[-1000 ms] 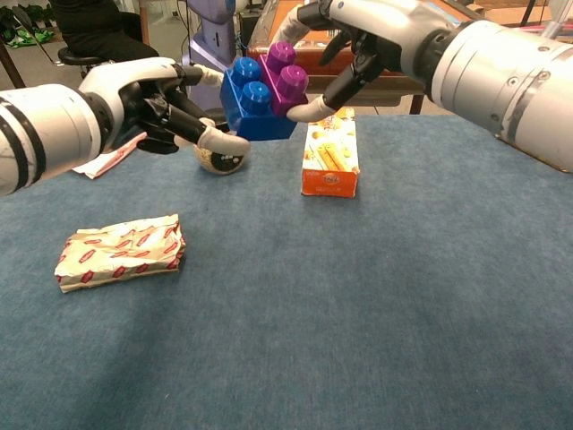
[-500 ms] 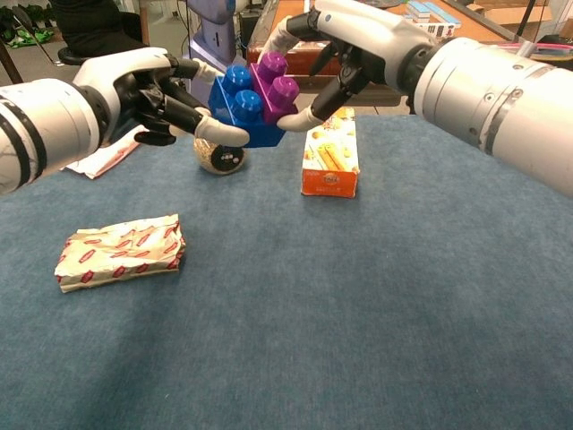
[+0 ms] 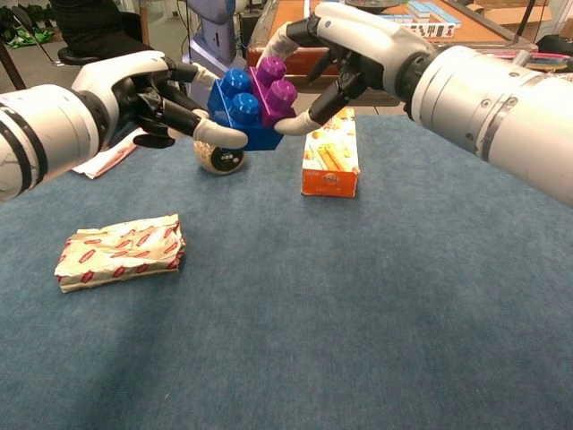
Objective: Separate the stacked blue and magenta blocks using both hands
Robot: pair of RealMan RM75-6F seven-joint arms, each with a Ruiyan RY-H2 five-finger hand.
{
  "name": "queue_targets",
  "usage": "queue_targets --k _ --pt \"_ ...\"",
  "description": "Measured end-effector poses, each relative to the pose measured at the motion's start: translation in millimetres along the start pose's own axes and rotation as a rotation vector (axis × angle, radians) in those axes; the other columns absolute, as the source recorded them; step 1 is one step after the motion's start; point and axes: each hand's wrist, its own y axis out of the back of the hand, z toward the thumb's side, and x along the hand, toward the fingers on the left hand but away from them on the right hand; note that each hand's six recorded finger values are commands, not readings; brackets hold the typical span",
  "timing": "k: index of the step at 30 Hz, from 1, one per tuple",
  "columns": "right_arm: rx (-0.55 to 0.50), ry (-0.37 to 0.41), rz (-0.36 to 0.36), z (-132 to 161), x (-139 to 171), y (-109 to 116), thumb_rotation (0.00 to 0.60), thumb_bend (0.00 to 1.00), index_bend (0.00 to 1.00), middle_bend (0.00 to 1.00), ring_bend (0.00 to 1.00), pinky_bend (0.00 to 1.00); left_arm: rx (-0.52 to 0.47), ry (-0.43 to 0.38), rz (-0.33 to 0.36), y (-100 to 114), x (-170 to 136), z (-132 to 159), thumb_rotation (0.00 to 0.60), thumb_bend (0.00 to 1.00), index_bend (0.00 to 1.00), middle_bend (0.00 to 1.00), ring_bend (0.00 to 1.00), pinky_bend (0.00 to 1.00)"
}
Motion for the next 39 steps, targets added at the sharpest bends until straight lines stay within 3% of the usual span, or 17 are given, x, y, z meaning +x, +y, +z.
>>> queue_targets --k 17,39 --pt "-0.082 -0.011 -0.010 -3.1 1.5 1.6 0.600 0.29 0.62 0.21 0.06 0.23 0.061 -0.021 0.017 -2.1 -0.4 -2.4 0.600 0.00 0.69 0.92 1.00 1.00" --pt "-0.092 0.008 -0.027 -5.0 17.6 13.7 0.600 0.29 0.62 0.21 0.06 0.23 0.119 0.009 -0.004 -7.7 -2.5 -19.9 0.600 0.00 0.69 0.93 1.00 1.00"
